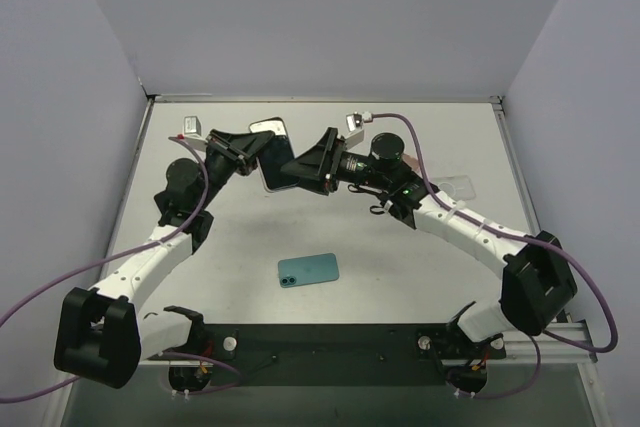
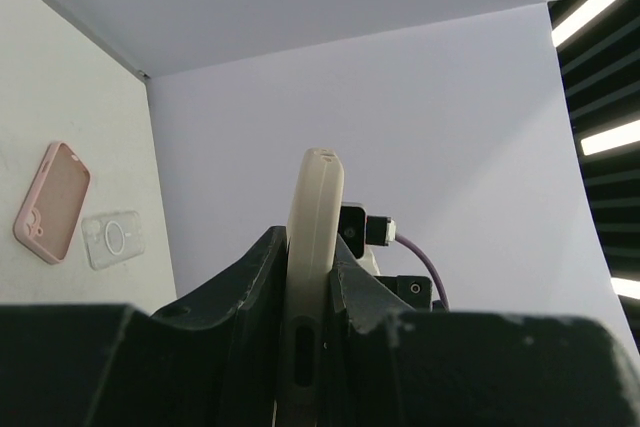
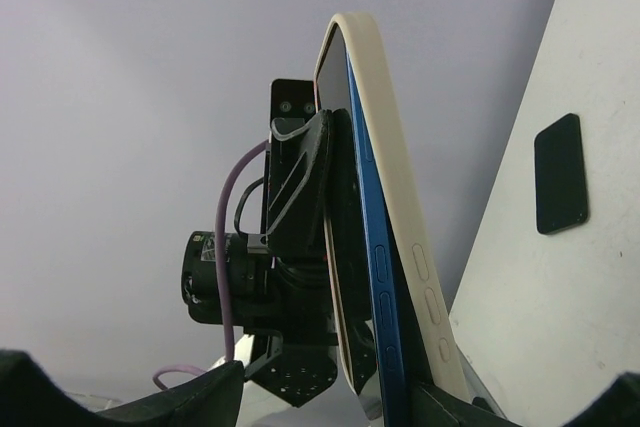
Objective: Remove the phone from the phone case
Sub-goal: Remove the phone case from the phone.
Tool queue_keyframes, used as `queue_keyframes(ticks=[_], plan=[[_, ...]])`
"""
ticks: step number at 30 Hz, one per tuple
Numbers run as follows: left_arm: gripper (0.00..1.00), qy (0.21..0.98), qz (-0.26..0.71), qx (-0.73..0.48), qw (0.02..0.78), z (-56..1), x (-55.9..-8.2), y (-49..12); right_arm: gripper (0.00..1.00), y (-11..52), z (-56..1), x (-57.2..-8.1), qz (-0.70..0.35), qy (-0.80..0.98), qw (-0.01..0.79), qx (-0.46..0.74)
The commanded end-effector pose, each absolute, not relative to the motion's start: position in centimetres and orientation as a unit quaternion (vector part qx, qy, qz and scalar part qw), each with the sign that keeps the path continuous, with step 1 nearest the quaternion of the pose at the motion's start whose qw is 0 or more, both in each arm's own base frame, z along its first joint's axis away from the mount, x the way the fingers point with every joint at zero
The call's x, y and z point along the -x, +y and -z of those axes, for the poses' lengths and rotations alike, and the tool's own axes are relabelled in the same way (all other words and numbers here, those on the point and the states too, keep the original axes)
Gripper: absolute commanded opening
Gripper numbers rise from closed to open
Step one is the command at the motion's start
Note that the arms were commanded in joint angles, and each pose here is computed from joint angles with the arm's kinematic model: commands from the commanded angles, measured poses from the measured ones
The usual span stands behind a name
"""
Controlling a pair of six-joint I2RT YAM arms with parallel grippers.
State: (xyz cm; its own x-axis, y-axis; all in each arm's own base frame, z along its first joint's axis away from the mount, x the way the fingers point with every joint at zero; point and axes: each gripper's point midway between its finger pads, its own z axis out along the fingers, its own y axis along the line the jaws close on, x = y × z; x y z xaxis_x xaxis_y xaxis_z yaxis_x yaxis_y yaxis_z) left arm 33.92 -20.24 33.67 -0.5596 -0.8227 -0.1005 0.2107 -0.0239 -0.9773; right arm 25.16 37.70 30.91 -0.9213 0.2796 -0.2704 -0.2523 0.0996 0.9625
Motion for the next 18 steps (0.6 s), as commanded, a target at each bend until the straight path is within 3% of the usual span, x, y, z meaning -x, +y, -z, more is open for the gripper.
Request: queue_keyframes(ticks=[1,10,13,14,18], plan=[[0.00,0.521,0.789,0.117,0.303,-41.4,-24.9,-23.8,0.57,38.5,-30.4,-28.8,-0.666,0.703,0.244,-0.053],[0.00,0.537,0.784,0.124,0.287,-39.4,-24.1,-25.1,0.49,39.5,-30.3,-31.9,-0.658,0.705,0.255,-0.069],[0.00,0.539,0.784,0.121,0.284,-39.3,-23.9,-25.5,0.41,40.0,-30.1,-32.3,-0.663,0.702,0.248,-0.072],[0.00,0.541,0.783,0.122,0.284,-39.1,-24.0,-25.6,0.33,40.1,-30.0,-32.4,-0.664,0.702,0.247,-0.073],[0.00,0.544,0.782,0.115,0.282,-38.9,-23.9,-25.8,0.17,40.4,-30.2,-32.1,-0.678,0.693,0.236,-0.067]])
